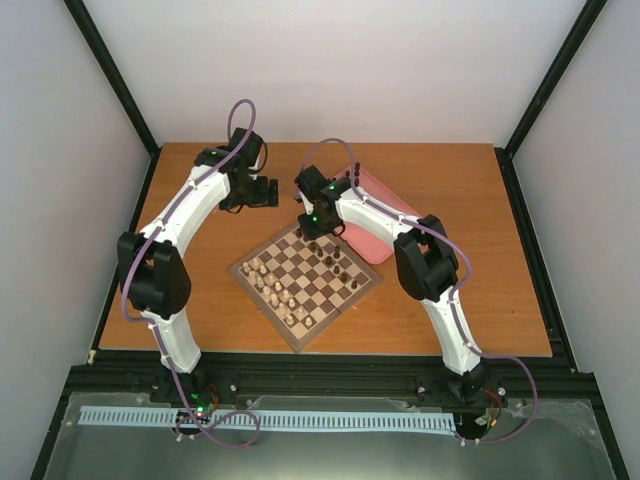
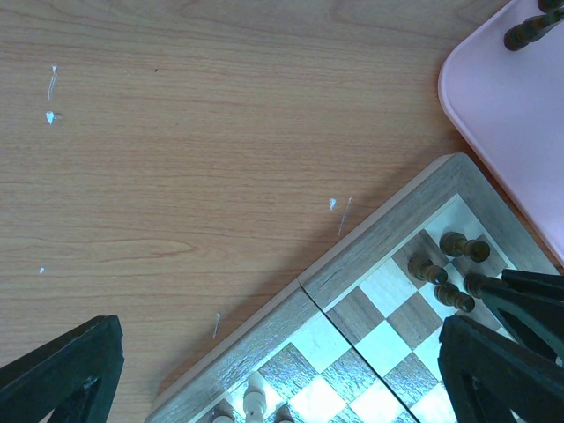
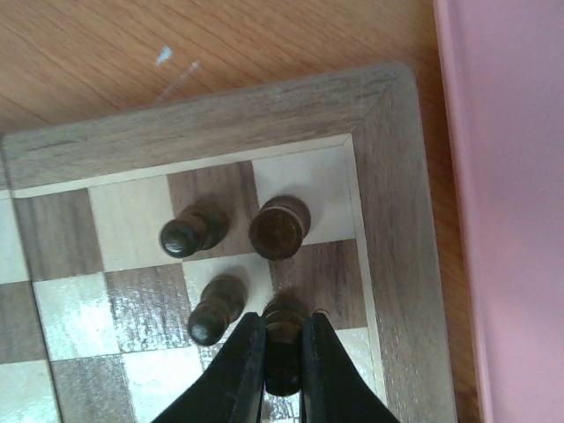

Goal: Set up the chess pieces on the board
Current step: Place the chess piece on the chessboard.

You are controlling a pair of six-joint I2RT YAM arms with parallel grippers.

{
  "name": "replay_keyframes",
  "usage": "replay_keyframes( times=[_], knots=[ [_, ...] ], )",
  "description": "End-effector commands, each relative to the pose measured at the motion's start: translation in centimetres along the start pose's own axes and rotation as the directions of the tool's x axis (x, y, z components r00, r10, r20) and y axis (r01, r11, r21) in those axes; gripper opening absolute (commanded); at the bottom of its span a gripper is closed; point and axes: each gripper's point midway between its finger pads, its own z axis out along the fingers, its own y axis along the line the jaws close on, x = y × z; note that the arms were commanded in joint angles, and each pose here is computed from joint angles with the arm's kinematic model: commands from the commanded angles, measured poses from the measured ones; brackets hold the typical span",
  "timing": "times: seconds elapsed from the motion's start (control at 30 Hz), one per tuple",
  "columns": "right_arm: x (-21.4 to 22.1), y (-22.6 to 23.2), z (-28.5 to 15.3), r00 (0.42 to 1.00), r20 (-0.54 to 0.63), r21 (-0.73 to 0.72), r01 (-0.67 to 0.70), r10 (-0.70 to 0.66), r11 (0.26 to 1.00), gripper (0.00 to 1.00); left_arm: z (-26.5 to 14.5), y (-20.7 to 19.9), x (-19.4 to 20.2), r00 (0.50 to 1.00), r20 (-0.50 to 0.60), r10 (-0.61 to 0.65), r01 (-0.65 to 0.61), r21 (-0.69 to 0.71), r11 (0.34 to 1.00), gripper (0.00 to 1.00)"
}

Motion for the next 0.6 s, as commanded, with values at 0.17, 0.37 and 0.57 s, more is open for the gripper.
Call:
replay_keyframes(
  times=[0.17,0.37,0.57],
  knots=[
    [-1.21,-1.31,0.78,0.999,0.026,0.031,-0.026,0.025,0.999,0.03,-1.21,0.04,-0.71,0.999,0.037,-0.004,0.004,0.011,1.000,1.00],
    [-1.42,-1.26,1.01,0.999,0.023,0.022,-0.028,0.028,0.999,0.03,-0.99,-0.08,-0.78,0.999,0.033,-0.006,0.005,0.013,1.000,1.00],
    [-1.31,-1.14,1.28,0.999,0.014,0.013,-0.029,0.029,0.999,0.04,-0.97,-0.14,-0.87,0.999,0.033,-0.005,0.005,0.016,1.000,1.00]
  ],
)
